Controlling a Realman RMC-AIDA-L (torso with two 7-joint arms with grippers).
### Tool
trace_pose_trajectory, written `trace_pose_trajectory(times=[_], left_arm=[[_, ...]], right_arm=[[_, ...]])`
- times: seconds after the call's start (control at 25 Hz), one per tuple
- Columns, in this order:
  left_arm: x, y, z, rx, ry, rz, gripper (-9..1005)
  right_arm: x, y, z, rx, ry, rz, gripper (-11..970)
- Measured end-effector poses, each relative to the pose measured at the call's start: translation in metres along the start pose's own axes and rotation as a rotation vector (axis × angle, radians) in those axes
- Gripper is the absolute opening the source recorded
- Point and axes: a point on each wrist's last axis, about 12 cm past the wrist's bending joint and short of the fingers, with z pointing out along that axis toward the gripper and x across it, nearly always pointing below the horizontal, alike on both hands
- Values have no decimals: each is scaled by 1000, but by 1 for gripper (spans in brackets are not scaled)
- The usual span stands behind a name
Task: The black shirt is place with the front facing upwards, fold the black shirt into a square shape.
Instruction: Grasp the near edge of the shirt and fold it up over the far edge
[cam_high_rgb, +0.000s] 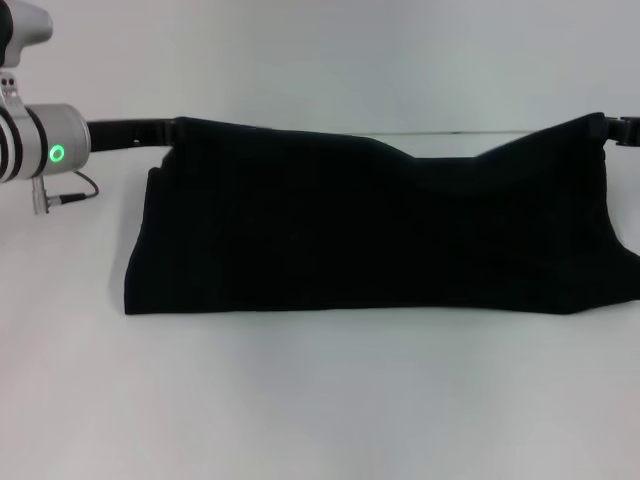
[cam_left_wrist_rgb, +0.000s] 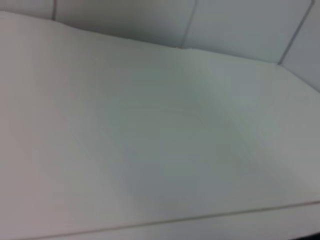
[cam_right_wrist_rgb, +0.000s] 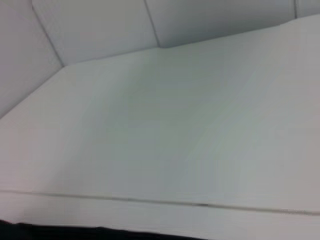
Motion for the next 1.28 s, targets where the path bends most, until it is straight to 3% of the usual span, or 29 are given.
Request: trace_pose_trajectory(times=[0.6, 1.28], left_arm=[[-6, -2, 13, -139, -32, 76, 48], [-4, -14, 25, -196, -61, 120, 54]], right_arm=[[-9, -8, 11, 144, -15, 8, 104], [-1, 3, 30, 218, 5, -57, 158]])
